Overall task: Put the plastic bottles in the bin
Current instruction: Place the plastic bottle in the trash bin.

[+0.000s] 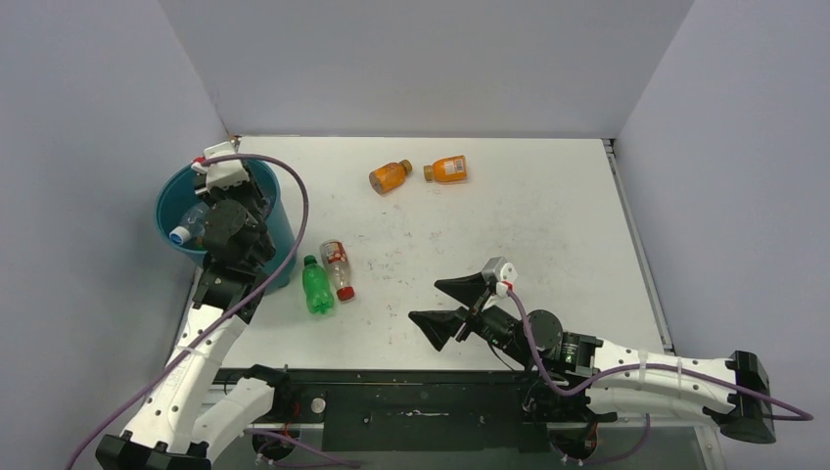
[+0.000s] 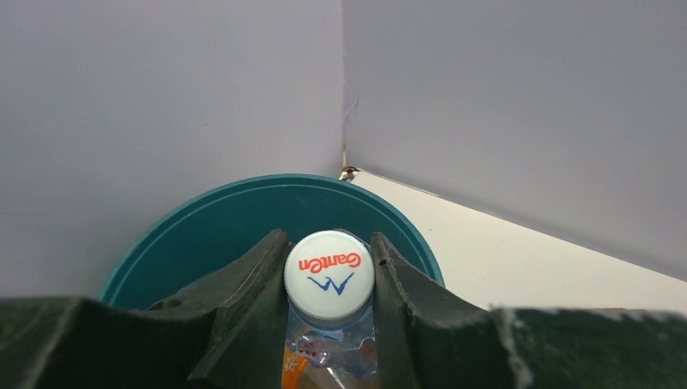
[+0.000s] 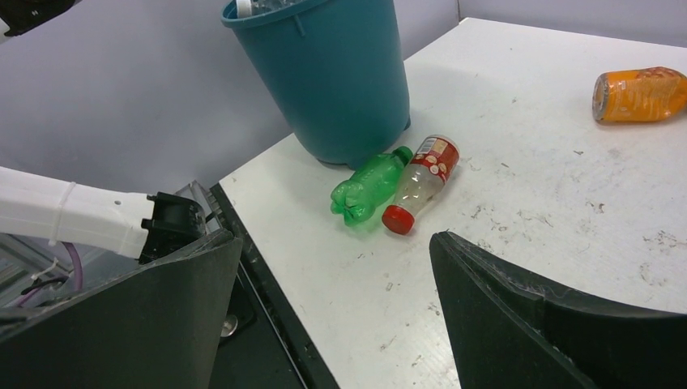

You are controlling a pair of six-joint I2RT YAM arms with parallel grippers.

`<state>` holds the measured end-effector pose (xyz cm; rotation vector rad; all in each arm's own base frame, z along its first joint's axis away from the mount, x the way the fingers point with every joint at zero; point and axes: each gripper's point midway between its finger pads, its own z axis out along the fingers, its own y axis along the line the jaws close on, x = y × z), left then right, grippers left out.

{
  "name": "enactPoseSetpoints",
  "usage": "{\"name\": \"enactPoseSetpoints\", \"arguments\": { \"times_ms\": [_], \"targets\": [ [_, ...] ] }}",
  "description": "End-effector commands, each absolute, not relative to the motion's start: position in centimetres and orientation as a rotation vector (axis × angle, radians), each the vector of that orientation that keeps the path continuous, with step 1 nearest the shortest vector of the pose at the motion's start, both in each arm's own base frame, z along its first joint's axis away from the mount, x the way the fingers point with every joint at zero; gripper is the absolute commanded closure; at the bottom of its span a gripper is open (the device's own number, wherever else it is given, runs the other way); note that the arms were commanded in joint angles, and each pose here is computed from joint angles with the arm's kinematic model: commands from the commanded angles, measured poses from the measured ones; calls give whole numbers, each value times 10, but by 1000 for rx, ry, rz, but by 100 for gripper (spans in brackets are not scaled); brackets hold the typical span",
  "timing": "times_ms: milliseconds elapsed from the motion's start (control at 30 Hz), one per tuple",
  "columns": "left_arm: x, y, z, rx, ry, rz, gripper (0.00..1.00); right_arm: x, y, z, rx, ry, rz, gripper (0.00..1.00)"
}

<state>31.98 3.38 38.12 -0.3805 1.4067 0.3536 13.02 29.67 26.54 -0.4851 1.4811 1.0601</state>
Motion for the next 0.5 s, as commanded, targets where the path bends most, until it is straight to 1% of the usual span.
{"name": "enactPoseSetpoints", "arguments": {
  "times_ms": [0,67,200,367,467],
  "targets": [
    [301,55,387,-368,1437,550,100,124,303,295,-462,1407,1139,10],
    [291,64,389,-395,1425,624,100,124,302,297,-462,1404,1140,10],
    [275,75,392,-436,1395,670,100,124,305,298,-474,1402,1137,10],
    [272,73,412,-452,1352,595,100,123,308,294,-483,1406,1143,10],
    [277,67,415,-417,1382,563,100,123,305,292,-470,1401,1149,10]
  ]
}}
